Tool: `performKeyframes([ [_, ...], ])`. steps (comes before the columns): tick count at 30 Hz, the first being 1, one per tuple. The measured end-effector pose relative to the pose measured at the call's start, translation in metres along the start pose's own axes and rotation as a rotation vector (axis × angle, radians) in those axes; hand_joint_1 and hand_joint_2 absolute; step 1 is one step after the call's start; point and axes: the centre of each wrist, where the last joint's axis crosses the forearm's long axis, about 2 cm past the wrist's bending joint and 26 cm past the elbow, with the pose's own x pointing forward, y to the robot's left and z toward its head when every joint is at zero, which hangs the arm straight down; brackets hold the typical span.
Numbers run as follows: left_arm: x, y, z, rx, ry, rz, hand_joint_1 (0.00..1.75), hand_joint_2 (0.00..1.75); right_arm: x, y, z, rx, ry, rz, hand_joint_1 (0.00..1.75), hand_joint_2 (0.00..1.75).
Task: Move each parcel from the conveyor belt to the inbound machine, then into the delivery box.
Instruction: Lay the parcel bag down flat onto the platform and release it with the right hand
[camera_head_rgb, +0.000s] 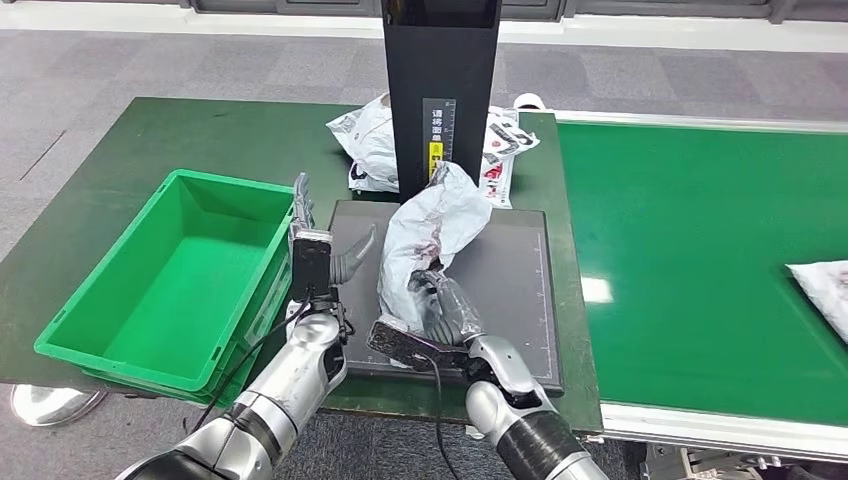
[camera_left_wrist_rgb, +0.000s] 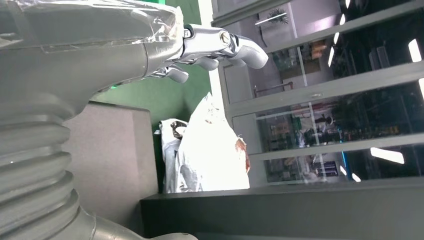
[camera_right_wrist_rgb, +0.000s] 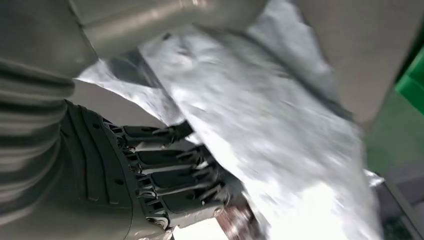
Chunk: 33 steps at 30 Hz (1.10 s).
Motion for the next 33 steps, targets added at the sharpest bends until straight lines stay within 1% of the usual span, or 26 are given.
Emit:
performKeyframes([
  [2, 0.001, 0.001, -0.001, 0.013, 0.000, 0.011, 0.00, 1.75, -0.006, 0.000, 0.003, -0.004, 0.004, -0.005, 0.00, 1.75],
  [4, 0.001, 0.003, 0.000, 0.031, 0.000, 0.022, 0.00, 1.75, -0.012, -0.001, 0.005, -0.042, -0.008, -0.017, 0.00, 1.75],
  [6, 0.002, 0.005, 0.002, 0.048, -0.005, 0.026, 0.00, 1.75, -0.015, -0.003, 0.008, -0.127, -0.042, -0.036, 0.00, 1.75],
  [10, 0.000, 0.006, 0.005, 0.022, -0.019, 0.007, 0.00, 1.75, -0.018, -0.013, 0.012, -0.377, -0.135, -0.086, 0.00, 1.75],
  [12, -0.002, 0.006, 0.007, 0.005, -0.017, -0.003, 0.00, 1.75, -0.020, -0.017, 0.014, -0.438, -0.152, -0.099, 0.00, 1.75],
  [22, -0.007, 0.005, 0.013, -0.020, 0.002, -0.022, 0.00, 1.75, -0.025, -0.020, 0.021, -0.480, -0.150, -0.121, 0.00, 1.75],
  [25, -0.009, 0.003, 0.013, -0.090, 0.010, -0.073, 0.00, 1.75, -0.027, -0.020, 0.023, -0.544, -0.172, -0.160, 0.00, 1.75],
  [28, -0.012, -0.002, 0.016, -0.212, 0.035, -0.196, 0.00, 1.75, -0.034, -0.023, 0.027, -0.640, -0.209, -0.200, 0.00, 1.75],
  [33, -0.015, -0.011, 0.023, -0.362, 0.028, -0.387, 0.00, 1.75, -0.046, -0.028, 0.035, -0.755, -0.218, -0.251, 0.00, 1.75],
])
